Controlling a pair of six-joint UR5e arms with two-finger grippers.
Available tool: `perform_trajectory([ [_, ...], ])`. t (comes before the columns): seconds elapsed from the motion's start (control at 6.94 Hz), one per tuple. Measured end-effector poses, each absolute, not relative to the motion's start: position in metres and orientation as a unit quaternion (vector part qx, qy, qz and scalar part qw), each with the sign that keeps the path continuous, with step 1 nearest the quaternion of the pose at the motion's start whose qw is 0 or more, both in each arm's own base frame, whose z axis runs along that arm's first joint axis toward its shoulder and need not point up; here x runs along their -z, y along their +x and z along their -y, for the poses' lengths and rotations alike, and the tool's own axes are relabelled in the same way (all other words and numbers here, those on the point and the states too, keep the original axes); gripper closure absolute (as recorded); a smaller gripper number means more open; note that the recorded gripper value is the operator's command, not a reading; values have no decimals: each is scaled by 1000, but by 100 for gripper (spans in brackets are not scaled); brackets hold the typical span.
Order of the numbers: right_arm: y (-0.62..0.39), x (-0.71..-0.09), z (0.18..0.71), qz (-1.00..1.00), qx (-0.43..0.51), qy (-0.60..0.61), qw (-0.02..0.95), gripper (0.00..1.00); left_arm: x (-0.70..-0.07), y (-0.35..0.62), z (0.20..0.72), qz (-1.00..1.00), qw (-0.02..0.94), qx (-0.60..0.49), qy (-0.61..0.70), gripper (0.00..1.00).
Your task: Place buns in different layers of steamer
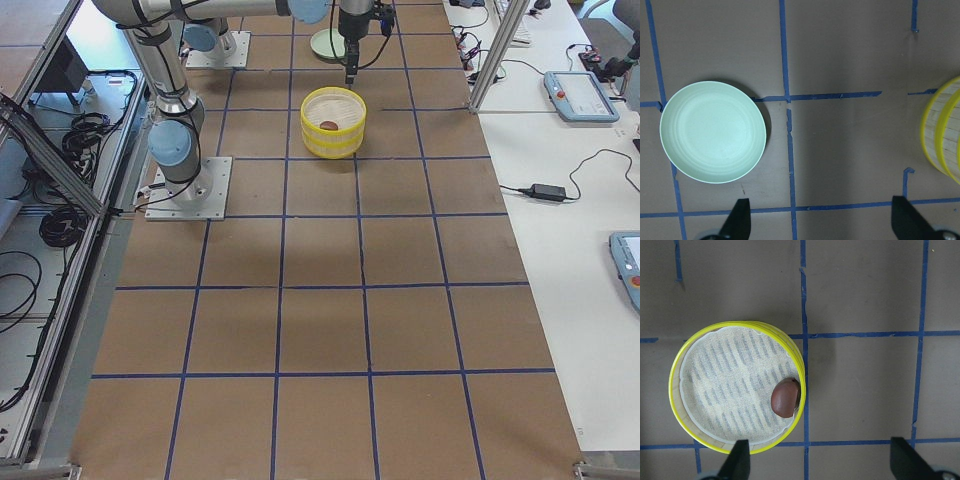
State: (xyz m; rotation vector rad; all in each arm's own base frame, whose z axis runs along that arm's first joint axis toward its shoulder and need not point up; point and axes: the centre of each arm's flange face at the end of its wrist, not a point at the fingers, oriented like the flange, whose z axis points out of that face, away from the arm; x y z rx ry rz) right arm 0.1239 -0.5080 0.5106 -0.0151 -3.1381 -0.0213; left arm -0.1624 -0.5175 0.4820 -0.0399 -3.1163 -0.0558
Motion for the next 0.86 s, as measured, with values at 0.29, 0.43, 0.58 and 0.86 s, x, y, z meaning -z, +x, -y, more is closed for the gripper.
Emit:
perform_trajectory([
  [0.29,124,-510,508,1000,7,-5,2,0,-483,-162,517,1000,13,17,-13,0],
  [0.43,124,-510,508,1000,7,-5,2,0,-484,-162,517,1000,13,16,-13,0],
  [0.58,124,-510,508,1000,7,-5,2,0,-485,-162,516,1000,13,15,-13,0],
  [0.86,124,-511,508,1000,6,-5,2,0,-486,-162,516,1000,13,15,-13,0],
])
